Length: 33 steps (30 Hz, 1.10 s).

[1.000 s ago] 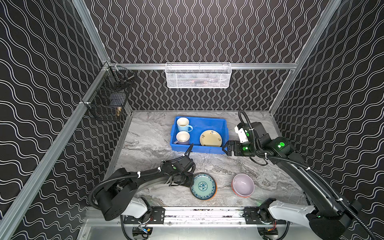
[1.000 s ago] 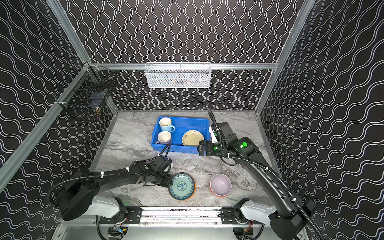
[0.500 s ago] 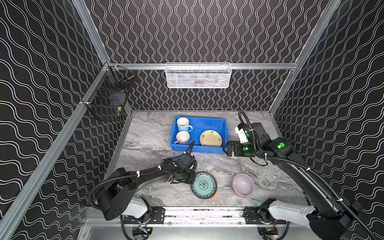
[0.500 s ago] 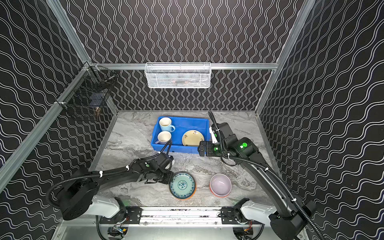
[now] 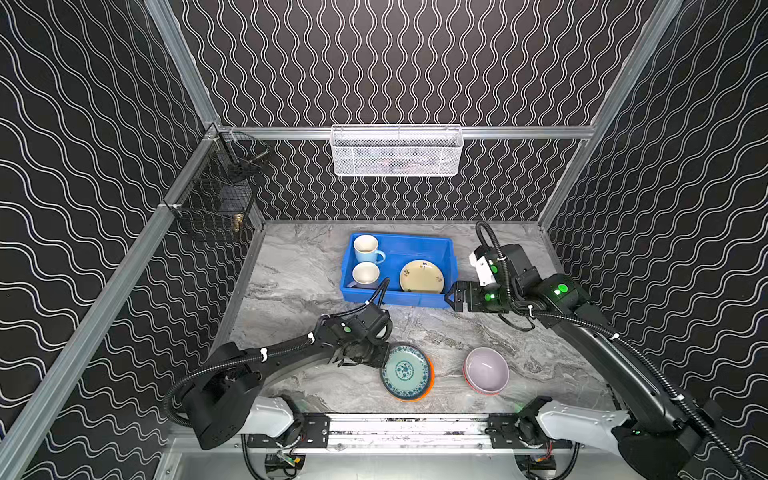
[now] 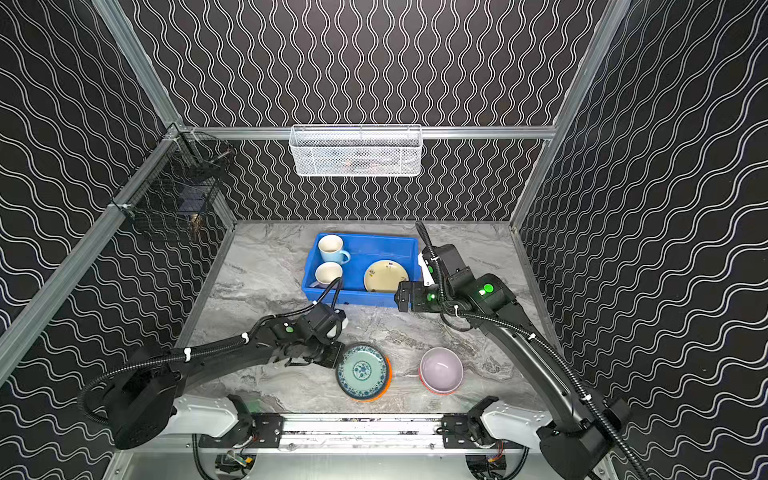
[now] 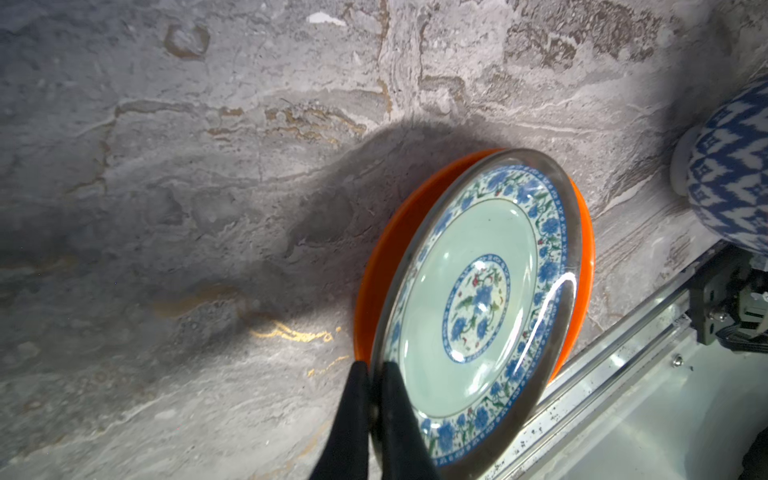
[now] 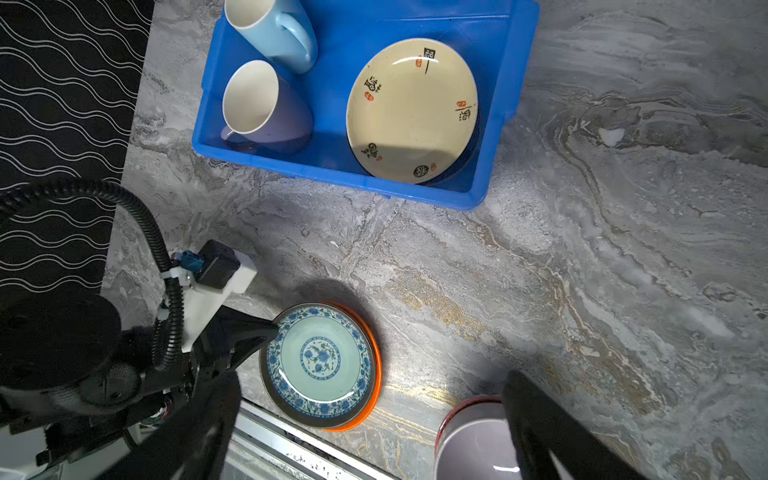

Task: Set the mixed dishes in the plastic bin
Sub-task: 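Close the left gripper on the floral plate rim and lift it, then carry the floral plate into the bin and open the left gripper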

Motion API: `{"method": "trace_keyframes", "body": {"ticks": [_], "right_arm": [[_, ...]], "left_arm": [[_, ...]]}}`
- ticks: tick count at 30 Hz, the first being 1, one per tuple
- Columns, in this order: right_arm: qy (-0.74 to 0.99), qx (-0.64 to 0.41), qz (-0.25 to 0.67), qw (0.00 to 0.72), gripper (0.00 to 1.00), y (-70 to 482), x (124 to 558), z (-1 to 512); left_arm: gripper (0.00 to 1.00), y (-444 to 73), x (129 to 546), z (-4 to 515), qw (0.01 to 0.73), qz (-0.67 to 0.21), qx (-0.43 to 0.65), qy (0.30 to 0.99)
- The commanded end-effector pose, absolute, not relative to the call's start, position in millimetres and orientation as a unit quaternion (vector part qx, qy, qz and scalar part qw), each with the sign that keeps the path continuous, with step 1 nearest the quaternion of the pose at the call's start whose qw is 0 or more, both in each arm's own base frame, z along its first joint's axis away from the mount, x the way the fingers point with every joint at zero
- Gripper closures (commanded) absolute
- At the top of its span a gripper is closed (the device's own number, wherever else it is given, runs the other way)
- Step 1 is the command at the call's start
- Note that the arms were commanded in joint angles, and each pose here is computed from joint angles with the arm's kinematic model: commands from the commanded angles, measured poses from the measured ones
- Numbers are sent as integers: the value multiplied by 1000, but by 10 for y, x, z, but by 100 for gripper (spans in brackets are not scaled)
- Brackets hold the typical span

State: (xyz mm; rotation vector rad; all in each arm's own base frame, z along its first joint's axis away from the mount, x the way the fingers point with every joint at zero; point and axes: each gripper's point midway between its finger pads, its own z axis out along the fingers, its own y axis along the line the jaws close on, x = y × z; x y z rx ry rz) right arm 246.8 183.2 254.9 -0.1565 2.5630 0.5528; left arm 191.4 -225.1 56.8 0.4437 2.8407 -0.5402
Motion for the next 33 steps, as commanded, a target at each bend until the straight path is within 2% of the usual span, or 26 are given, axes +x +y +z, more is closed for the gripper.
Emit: {"method": "trace_keyframes", "body": {"ticks": [1,11,22,28,33], "right_arm": [[941,-55,209,260,1,1845,2478,2604],[940,-59,212,262,1,1868,2493,2624],[936,-64,217,269,1,1890,2516,2694],[933,-60,217,280,1,1876,2528,2746],[932,-54,217,286,1,1859,2539,2774]], "left_arm": [[94,-2129,1894,565,105,-155,159,969],[98,-2084,1973,748,116,-163,155,967],[99,-2291,2404,1483,168,-236,147,946],[100,-2386,2801,1891,213,-245,143,935],[100,-2433,3394,2111,258,-255,109,926]]}}
